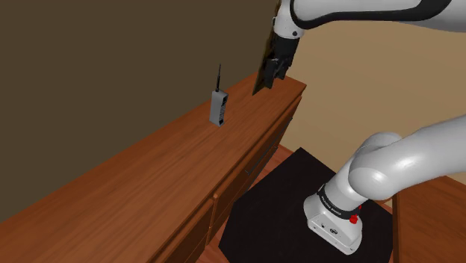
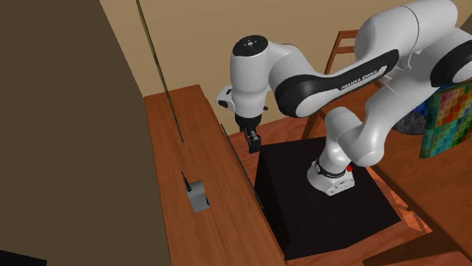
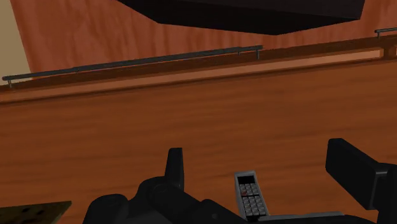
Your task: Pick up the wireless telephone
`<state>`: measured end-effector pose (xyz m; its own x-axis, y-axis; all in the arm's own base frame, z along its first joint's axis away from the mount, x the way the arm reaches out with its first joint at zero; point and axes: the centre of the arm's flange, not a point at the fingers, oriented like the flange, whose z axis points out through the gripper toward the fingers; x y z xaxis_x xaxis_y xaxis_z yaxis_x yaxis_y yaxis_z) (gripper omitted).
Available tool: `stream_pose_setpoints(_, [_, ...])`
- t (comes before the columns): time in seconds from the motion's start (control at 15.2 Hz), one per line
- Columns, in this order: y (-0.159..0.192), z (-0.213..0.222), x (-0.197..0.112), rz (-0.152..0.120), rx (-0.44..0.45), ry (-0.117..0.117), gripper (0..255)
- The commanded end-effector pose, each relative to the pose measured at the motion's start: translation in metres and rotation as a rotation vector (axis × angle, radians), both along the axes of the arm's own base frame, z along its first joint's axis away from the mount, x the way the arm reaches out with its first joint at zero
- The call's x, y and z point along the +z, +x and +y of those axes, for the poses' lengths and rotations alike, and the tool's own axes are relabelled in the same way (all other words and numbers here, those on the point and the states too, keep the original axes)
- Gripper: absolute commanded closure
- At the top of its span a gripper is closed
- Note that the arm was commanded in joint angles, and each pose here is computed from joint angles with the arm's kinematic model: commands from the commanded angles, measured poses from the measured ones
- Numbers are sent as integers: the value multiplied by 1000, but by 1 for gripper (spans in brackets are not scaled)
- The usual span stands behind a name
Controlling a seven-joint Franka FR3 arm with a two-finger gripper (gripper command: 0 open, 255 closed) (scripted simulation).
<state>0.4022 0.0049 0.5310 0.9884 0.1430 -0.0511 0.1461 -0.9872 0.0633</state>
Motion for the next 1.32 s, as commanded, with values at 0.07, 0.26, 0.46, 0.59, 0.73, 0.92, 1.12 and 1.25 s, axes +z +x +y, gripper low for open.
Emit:
stream_pose_setpoints(0.07, [27,8,-19,-22,14,10,0])
stream_pose_setpoints(0.26, [56,18,-38,-42,27,20,0])
stream_pose_setpoints(0.46, [86,28,-57,-61,41,29,0])
stream_pose_setpoints(0.59, [106,35,-69,-75,50,36,0])
stream_pose_setpoints(0.73, [126,43,-81,-88,59,42,0])
stream_pose_setpoints(0.92, [156,55,-98,-107,72,52,0])
stream_pose_setpoints(1.12, [168,60,-110,-115,78,56,0])
stream_pose_setpoints(1.25, [168,60,-121,-115,78,56,0])
